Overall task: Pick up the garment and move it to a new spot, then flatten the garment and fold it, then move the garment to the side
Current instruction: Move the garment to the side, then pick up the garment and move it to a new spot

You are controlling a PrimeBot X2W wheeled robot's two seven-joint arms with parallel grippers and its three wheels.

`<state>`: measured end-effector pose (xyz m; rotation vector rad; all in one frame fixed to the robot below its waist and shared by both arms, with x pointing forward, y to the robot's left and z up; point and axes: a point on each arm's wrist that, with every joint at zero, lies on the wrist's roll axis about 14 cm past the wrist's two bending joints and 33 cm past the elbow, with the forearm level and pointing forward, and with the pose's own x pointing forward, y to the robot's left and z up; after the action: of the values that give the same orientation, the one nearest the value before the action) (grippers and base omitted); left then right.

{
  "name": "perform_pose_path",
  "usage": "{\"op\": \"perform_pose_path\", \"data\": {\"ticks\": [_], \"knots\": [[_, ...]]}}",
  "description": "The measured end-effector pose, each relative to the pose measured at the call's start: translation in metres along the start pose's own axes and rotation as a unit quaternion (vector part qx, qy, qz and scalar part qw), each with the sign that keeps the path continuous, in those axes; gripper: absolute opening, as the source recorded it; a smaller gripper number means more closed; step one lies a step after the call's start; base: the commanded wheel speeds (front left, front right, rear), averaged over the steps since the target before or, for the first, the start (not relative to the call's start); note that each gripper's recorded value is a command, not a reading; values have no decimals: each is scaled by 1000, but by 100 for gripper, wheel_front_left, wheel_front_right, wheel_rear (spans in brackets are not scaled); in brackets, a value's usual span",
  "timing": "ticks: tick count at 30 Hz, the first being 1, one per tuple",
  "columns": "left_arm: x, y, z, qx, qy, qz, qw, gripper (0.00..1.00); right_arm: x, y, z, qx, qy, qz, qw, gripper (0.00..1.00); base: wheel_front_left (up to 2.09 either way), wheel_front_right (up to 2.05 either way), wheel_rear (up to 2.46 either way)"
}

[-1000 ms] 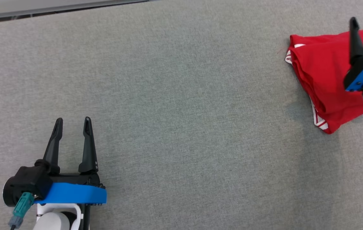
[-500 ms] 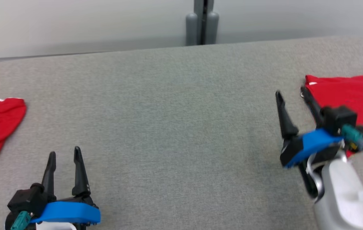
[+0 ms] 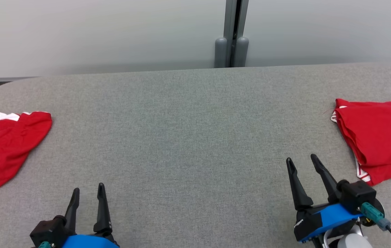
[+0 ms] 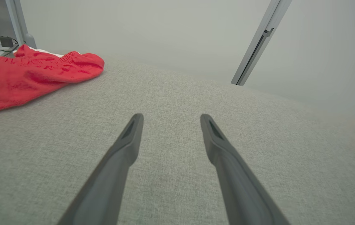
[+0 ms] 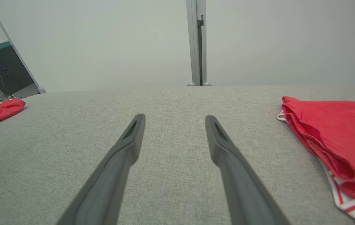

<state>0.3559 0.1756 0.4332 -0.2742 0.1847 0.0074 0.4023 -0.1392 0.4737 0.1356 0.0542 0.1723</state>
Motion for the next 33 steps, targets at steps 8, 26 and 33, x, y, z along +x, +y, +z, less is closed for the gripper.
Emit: {"op": "perform_pose_path", "data": {"ticks": [8,26,33], "knots": [[-5,-4,-2,-4,1,-5,1000,100,-11,7,-5,5,2,7,1000,100,0,0,0],[-6,1,1,1,-8,6,1000,100,-11,13,-11,10,8,15,1000,100,0,0,0],[-12,7,3,0,-12,17,1000,100,-6,17,-8,9,3,22,1000,100,0,0,0]]}}
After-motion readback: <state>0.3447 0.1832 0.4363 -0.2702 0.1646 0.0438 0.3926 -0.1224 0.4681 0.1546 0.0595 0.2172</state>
